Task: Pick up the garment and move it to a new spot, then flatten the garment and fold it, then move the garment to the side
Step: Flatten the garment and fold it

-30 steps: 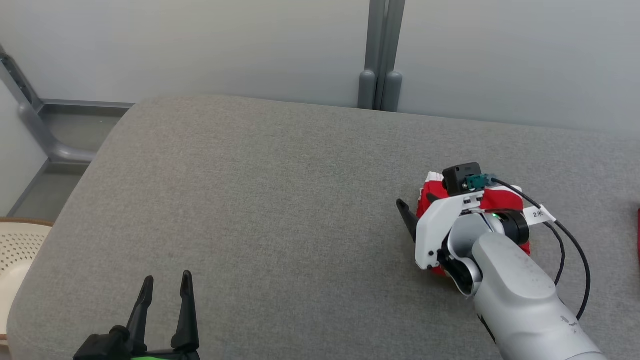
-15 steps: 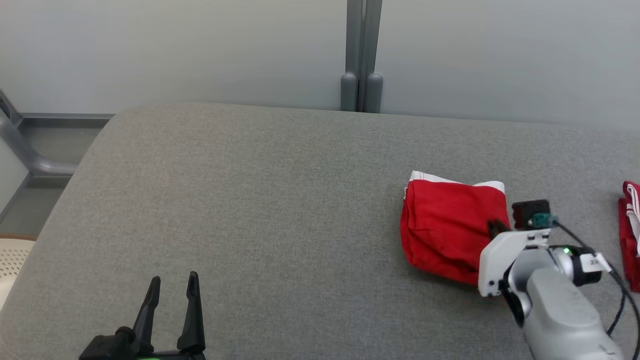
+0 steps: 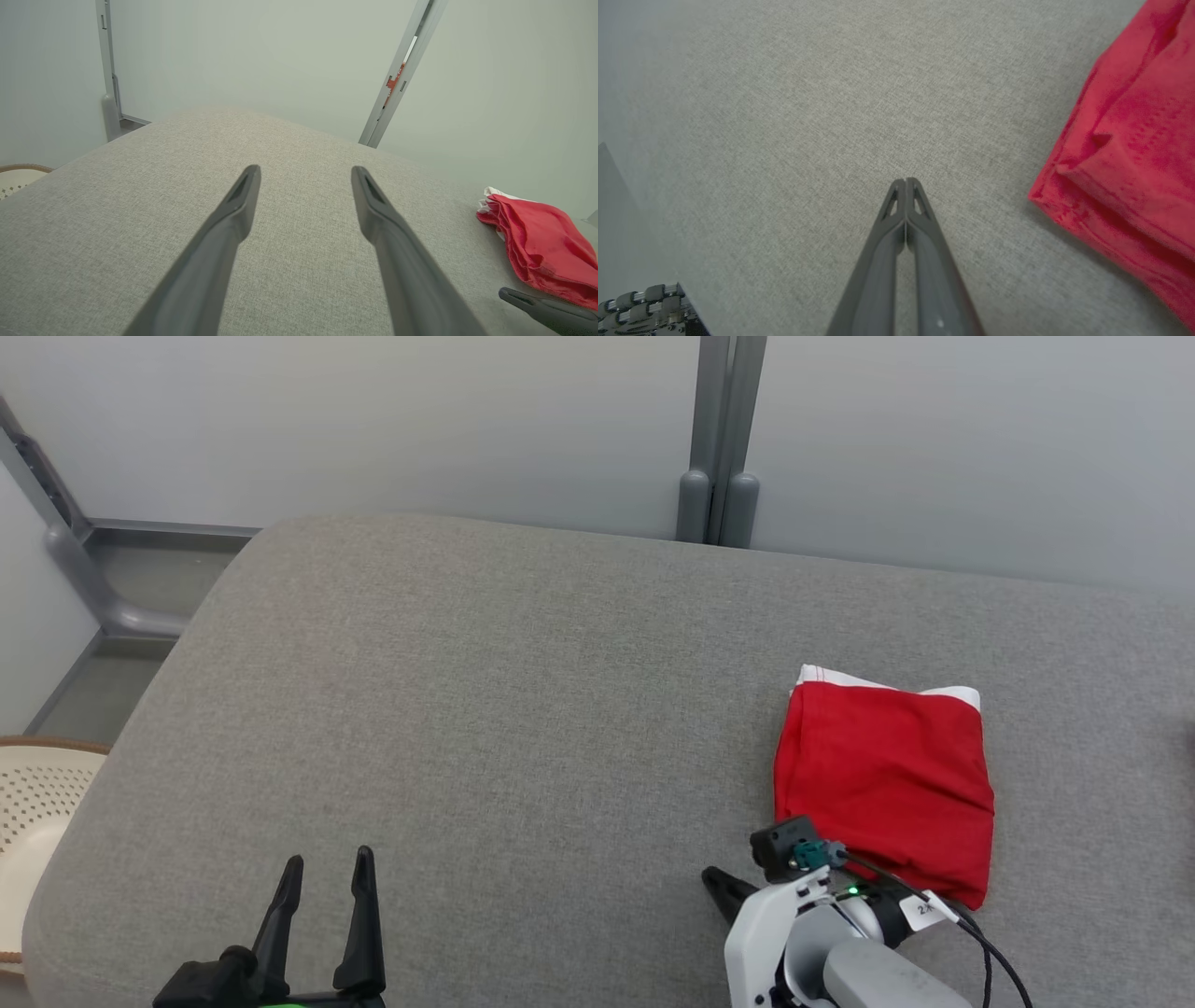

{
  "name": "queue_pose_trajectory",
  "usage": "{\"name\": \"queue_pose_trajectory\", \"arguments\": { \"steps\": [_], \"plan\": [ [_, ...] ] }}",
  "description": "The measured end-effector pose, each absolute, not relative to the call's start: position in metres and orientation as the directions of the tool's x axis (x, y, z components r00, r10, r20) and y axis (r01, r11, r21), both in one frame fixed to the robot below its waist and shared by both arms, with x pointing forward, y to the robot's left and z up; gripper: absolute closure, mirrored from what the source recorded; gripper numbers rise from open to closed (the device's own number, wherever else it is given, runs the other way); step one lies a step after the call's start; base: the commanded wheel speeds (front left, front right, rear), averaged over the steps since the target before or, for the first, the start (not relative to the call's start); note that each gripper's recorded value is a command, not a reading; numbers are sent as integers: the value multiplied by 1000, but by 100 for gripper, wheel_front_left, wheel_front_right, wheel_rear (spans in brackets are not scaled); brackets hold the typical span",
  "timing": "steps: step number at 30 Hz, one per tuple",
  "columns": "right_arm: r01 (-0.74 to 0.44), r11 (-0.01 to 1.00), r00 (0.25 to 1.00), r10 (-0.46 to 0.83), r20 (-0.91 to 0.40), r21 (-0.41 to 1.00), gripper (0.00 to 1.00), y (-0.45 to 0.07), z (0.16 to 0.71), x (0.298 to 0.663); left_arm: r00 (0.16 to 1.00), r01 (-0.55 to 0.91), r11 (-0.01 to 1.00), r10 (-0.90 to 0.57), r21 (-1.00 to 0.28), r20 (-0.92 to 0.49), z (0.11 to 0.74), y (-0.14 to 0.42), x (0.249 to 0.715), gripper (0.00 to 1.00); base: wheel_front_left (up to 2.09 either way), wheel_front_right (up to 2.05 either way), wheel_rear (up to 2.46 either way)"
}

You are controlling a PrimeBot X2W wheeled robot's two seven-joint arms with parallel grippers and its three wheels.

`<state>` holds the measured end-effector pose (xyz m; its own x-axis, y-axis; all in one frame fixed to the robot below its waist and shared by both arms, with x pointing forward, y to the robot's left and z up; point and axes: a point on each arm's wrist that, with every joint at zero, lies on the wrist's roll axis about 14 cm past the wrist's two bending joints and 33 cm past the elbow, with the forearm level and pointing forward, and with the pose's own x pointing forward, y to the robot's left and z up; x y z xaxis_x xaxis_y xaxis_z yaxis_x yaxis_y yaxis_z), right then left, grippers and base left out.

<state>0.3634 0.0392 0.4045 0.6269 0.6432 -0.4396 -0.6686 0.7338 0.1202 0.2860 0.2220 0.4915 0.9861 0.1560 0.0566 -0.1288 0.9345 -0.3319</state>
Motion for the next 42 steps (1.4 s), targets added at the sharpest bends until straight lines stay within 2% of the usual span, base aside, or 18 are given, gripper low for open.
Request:
{"name": "queue_pose_trajectory", "arguments": {
  "steps": [3, 7, 9, 10, 11, 19, 24, 32, 42],
  "plan": [
    [-688, 704, 599, 689, -408, 177, 100, 54, 413, 351, 986, -127, 935, 156, -330, 61, 493, 222, 288, 0, 0, 0, 0],
    [-675, 707, 643, 704, -303, 212, 100, 55, 436, 355, 987, -123, 940, 151, -318, 64, 495, 220, 294, 0, 0, 0, 0],
    [-655, 723, 683, 691, -238, 217, 57, 48, 449, 362, 987, -117, 942, 145, -315, 68, 496, 218, 298, 0, 0, 0, 0],
    [-640, 737, 709, 676, -202, 219, 18, 42, 456, 367, 987, -114, 943, 143, -312, 70, 497, 217, 300, 0, 0, 0, 0],
    [-621, 752, 736, 657, -166, 223, 0, 35, 464, 372, 988, -108, 945, 137, -309, 75, 499, 216, 303, 0, 0, 0, 0],
    [-435, 871, 897, 441, 29, 229, 0, -45, 508, 394, 991, -44, 958, 78, -283, 110, 512, 199, 322, 0, 0, 0, 0],
    [-293, 927, 955, 273, 112, 233, 0, -103, 526, 389, 991, 4, 961, 33, -278, 129, 518, 187, 330, 0, 0, 0, 0],
    [-85, 967, 992, 61, 109, 240, 0, -176, 518, 366, 995, 26, 964, 0, -265, 99, 509, 177, 332, 0, 0, 0, 0],
    [-44, 981, 999, 38, 35, 190, 0, -192, 500, 357, 999, 20, 969, -6, -247, 54, 493, 180, 330, 0, 0, 0, 0]
  ]
}}
